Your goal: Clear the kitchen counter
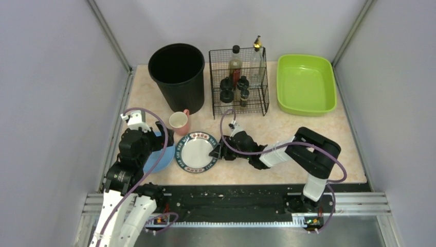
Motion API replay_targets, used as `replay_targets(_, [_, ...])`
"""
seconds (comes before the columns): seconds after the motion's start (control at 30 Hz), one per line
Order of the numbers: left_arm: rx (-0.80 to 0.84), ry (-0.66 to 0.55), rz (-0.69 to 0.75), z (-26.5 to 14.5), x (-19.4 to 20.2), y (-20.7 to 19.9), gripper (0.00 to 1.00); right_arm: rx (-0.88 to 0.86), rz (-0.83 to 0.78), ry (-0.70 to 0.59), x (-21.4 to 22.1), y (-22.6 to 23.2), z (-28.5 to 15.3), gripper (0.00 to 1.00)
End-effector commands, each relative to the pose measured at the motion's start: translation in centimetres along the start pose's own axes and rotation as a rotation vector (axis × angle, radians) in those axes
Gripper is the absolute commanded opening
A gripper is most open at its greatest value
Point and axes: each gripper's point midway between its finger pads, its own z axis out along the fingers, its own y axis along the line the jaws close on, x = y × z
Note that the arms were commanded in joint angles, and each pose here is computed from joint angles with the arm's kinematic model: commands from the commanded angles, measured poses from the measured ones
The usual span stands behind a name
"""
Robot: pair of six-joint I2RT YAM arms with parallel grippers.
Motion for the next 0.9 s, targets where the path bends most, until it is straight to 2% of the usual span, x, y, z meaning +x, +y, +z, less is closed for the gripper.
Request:
replay_targets(0.0, [0.018, -0.024, 0.000, 0.0, -0.6, -0.4, 0.99, 0.019, 0.018, 0.053, 2.1, -0.9, 0.9, 0.45])
replay_targets(0.23, [0.018, -0.017, 0.001, 0.1, -0.5, -0.4, 0.99, 0.036, 0.019, 0.051, 2.4, -1.6, 1.1, 0.12])
replay_targets(0.27, [0.018, -0.016, 0.001, 0.1, -0.5, -0.4, 0.99, 0.035, 0.017, 0.052, 2.4, -1.6, 1.0, 0.02])
replay_targets(0.3, [0.018, -0.017, 0.001, 0.1, -0.5, -0.4, 0.99, 0.036, 0.016, 0.051, 2.4, -1.6, 1.0, 0.00])
replay_targets(0.57, [0.016, -0.015, 0.001, 0.1, -0.5, -0.4, 0.99, 0.052, -0.064, -0.014, 0.2, -0.4, -1.3, 0.00])
replay_targets(0.87, [0.017, -0.018, 0.001, 0.1, -0.5, -0.4, 0.99, 0.085, -0.192, -0.157, -4.6, 2.4, -7.5, 0.00])
